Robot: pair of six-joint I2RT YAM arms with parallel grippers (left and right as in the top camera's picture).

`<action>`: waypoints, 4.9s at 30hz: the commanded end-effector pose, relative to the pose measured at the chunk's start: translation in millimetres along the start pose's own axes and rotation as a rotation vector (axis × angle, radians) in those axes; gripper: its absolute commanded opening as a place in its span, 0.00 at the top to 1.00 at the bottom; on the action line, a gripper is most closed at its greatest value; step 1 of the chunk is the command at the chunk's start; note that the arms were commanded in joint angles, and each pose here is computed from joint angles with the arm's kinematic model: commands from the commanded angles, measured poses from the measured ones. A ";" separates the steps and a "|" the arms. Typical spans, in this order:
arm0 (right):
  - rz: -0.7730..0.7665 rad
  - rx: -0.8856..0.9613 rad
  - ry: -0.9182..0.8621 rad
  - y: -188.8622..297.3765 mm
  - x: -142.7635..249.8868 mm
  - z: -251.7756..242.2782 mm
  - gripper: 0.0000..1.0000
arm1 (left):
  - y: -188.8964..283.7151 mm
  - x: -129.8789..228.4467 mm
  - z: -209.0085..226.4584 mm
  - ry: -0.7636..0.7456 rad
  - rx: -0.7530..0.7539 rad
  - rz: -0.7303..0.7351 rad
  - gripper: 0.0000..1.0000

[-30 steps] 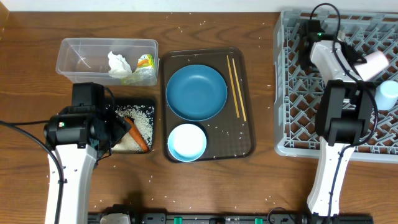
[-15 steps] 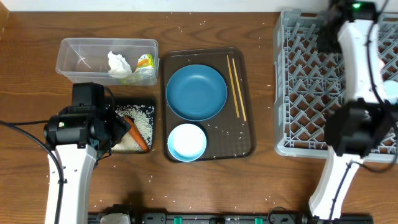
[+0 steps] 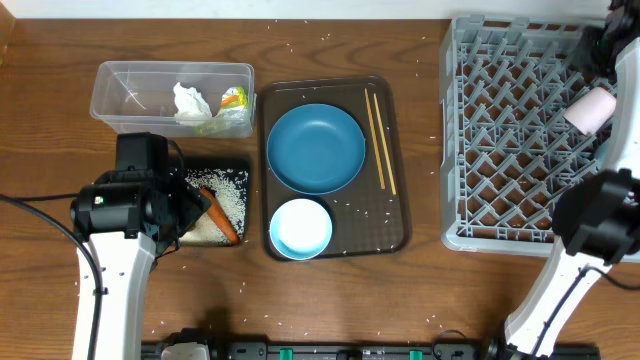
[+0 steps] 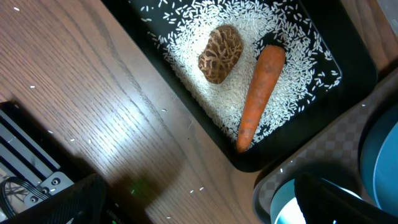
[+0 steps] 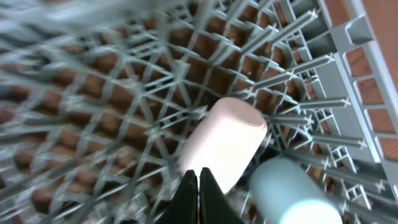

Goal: Sort waste into correct bins and load items into the dishwasher rack
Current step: 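Release the pink cup and lift the right gripper from the rack, then move the right gripper to the blue plate and grasp its rim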

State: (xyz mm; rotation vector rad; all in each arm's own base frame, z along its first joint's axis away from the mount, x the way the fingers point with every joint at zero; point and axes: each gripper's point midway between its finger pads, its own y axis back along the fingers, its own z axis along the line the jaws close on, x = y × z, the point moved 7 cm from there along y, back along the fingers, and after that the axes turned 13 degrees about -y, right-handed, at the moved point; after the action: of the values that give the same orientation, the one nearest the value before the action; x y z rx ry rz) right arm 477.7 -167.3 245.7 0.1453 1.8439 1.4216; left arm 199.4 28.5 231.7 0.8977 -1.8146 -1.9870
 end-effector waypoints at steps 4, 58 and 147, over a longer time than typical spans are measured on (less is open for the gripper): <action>0.009 0.140 0.010 -51.7 -5.2 -31.3 0.99 | -0.5 -1.0 2.5 -0.014 -0.020 -0.006 0.02; 0.262 -0.156 -0.128 -35.5 23.0 -44.8 0.99 | -0.5 -0.9 2.5 -0.014 -0.020 -0.006 0.02; 0.282 -0.411 0.869 103.5 467.7 348.7 0.63 | -0.5 -1.0 2.5 -0.014 -0.020 -0.006 0.02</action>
State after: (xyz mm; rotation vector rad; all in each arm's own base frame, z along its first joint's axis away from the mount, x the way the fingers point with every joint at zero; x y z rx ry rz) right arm 349.4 382.3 87.8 -0.5199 2.1385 2.2778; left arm 199.4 28.4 231.7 0.8976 -1.8149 -1.9866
